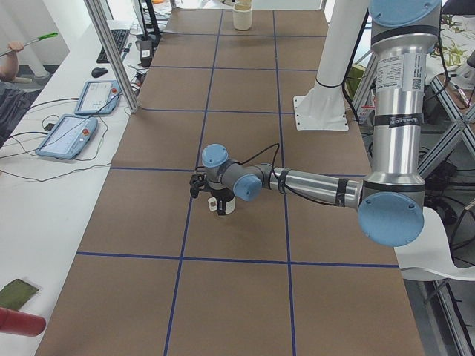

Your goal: Left arm hands cup to right arm to dump lemon

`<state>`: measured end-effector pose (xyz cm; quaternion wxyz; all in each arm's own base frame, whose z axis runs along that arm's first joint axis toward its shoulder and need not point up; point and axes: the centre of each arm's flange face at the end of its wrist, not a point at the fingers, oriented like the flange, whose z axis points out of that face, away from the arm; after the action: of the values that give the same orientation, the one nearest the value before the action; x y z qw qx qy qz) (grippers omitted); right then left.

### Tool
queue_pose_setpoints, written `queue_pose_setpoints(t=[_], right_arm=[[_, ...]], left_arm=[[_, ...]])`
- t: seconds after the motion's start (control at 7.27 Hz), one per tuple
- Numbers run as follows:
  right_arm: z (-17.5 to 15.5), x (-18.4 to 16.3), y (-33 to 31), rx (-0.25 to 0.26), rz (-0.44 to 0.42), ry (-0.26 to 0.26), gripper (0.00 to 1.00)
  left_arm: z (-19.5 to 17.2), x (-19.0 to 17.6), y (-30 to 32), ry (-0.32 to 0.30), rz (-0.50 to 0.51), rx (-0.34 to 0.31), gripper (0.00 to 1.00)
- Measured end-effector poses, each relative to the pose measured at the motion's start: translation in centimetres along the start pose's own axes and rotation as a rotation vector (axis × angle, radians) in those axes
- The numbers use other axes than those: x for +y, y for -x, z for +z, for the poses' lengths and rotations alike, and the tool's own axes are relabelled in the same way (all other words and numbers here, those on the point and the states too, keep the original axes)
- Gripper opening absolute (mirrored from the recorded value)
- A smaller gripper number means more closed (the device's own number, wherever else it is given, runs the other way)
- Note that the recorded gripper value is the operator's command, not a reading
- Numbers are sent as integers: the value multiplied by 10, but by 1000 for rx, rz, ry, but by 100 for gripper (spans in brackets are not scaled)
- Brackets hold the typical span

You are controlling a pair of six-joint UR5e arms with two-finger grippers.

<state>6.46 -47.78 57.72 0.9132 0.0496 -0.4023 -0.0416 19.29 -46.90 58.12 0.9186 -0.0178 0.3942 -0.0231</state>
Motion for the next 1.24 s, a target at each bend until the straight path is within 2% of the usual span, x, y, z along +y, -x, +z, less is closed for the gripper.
queue_pose_setpoints(t=[0.28,0.55,0.96,1.24], right_arm=[[-3,-3,3,0,-8,-6,100],[-4,-5,5,0,-20,-13,100],[-9,-19,27,4,-131,-96,100],[-19,-69,89,-5,-194,-145,100]], left_arm=[[-4,2,-6,2,3,9,0],[-32,6,-31,39,-18,31,0],[-129,-29,-118,50,-108,16,0],[-196,-59,-196,64,-164,-12,0]])
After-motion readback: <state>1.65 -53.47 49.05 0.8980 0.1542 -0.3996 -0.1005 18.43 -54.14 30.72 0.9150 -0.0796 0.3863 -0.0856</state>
